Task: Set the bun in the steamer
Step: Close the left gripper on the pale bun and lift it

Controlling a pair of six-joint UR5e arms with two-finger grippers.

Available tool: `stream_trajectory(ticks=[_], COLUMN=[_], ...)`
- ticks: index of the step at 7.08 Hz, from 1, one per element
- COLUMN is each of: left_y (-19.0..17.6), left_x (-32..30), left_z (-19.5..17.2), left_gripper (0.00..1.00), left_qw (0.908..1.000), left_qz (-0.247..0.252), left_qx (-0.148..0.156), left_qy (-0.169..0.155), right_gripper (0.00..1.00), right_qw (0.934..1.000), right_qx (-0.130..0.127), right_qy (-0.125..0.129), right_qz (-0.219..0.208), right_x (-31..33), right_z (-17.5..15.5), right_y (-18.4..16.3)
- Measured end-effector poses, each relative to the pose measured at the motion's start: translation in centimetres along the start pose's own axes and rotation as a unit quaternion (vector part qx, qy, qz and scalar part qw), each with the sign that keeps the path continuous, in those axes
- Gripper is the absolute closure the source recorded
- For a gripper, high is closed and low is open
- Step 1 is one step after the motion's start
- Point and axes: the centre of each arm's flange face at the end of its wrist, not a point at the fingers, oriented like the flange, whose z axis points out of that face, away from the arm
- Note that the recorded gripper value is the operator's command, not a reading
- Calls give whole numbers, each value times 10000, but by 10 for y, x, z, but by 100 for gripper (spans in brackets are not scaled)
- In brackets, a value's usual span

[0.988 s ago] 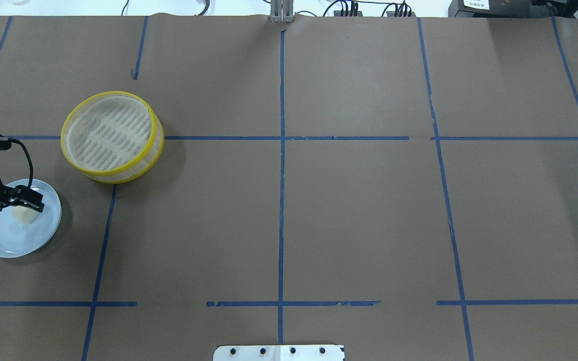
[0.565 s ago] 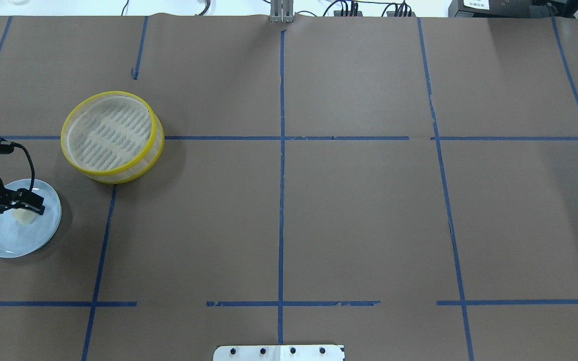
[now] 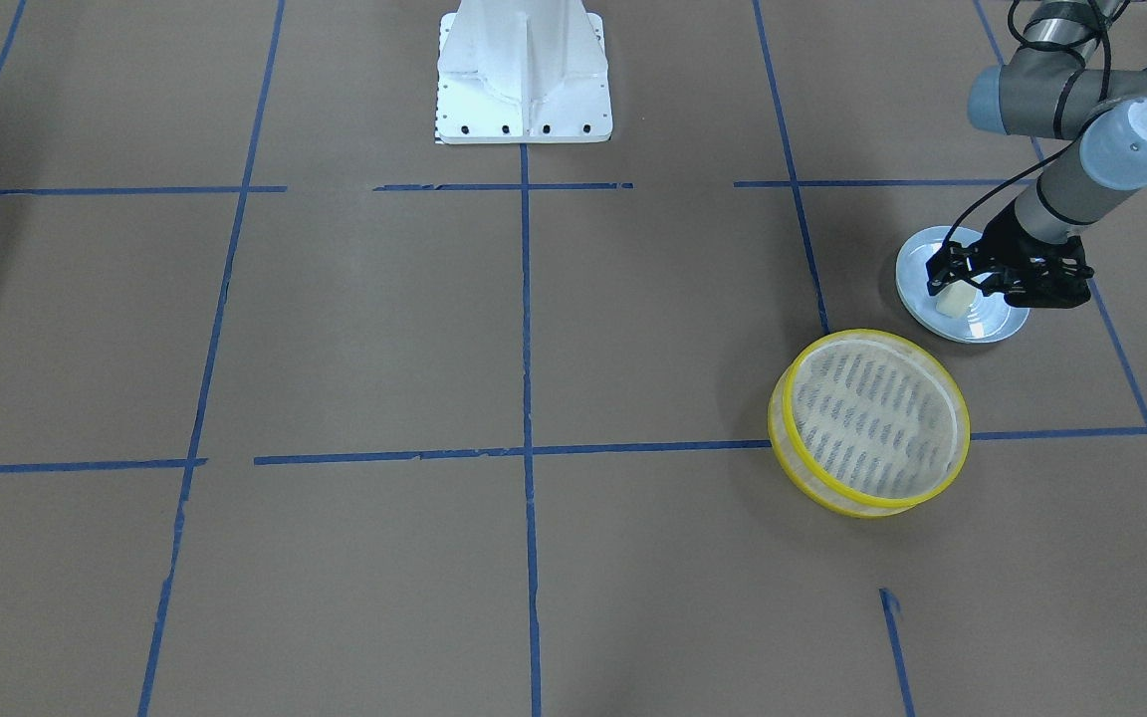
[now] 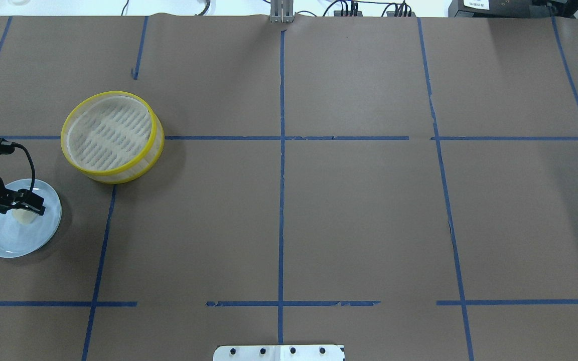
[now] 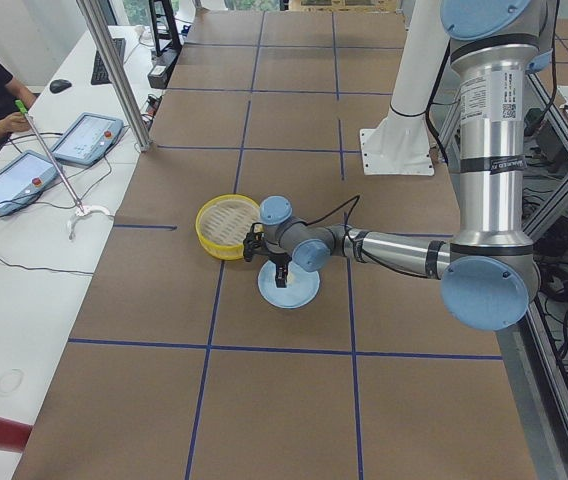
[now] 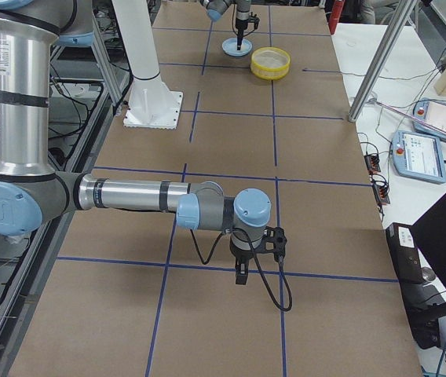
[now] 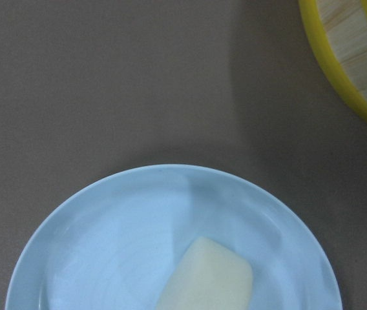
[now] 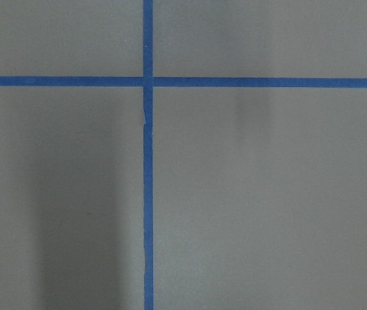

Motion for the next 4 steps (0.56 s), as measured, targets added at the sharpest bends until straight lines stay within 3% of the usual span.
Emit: stream_trajectory(ticks=[4], left_y=[1], left_x=[2], left_z=[-3], left_gripper=[76], left_qw=[10000], left_qz=[6], left_qx=[18], left_qy=[17], right_gripper=[0], right_qw=[10000], right_qx=[1], right_qy=[0], right_qz=[1], right_x=[0], right_z=[0], right_y=[0])
